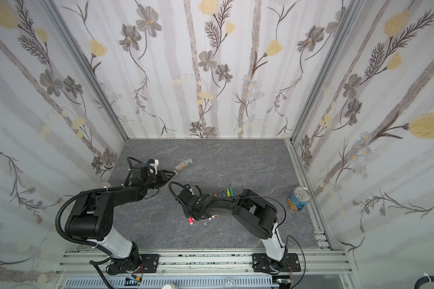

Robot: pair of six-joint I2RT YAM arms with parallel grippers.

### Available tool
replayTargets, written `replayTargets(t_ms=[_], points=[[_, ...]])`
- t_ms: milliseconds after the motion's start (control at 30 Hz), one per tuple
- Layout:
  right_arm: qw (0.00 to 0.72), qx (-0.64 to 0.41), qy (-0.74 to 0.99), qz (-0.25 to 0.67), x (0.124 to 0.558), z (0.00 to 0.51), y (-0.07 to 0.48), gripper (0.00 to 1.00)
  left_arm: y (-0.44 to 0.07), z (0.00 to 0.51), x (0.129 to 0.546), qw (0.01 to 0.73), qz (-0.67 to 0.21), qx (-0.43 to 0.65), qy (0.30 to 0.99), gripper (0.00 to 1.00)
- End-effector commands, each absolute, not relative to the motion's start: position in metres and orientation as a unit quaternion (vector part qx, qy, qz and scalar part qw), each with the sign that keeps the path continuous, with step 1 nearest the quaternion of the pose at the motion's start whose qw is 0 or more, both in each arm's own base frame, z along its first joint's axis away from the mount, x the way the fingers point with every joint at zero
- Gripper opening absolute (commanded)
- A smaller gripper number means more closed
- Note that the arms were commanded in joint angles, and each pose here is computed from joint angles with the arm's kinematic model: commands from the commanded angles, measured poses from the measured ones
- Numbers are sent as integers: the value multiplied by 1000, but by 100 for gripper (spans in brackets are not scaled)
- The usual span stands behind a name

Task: Open the pen caps
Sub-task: 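Move the right gripper over a capped pink highlighter and close on it, then lift the pink highlighter with the right gripper while the left reaches toward its cap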

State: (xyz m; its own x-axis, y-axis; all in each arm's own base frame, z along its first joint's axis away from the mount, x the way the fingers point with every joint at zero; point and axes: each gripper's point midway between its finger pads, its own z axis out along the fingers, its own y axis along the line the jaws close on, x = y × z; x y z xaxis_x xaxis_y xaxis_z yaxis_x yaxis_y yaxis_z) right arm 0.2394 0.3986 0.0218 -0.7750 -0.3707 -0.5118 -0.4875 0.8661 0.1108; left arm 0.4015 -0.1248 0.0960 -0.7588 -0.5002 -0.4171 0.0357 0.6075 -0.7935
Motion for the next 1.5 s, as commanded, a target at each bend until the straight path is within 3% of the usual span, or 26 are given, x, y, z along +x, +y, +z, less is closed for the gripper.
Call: replayTargets(t_ms=[0, 133, 300, 467, 800, 1467], points=[[229, -233, 939, 109, 231, 18, 388, 30, -130, 106, 404, 330, -434, -122, 829, 34], [223, -235, 941, 94, 229, 10, 377, 26, -133, 107, 402, 328, -432, -116, 832, 34], [217, -237, 943, 85, 229, 3, 370, 11, -143, 106, 401, 317, -438, -105, 835, 34], [245, -227, 936, 107, 245, 31, 372, 1, -153, 112, 399, 317, -444, -88, 833, 34], [300, -182, 913, 210, 301, 102, 368, 0, -179, 112, 391, 306, -464, -61, 829, 34], [306, -169, 909, 226, 327, 109, 379, 0, -230, 114, 374, 282, -506, -20, 815, 35]])
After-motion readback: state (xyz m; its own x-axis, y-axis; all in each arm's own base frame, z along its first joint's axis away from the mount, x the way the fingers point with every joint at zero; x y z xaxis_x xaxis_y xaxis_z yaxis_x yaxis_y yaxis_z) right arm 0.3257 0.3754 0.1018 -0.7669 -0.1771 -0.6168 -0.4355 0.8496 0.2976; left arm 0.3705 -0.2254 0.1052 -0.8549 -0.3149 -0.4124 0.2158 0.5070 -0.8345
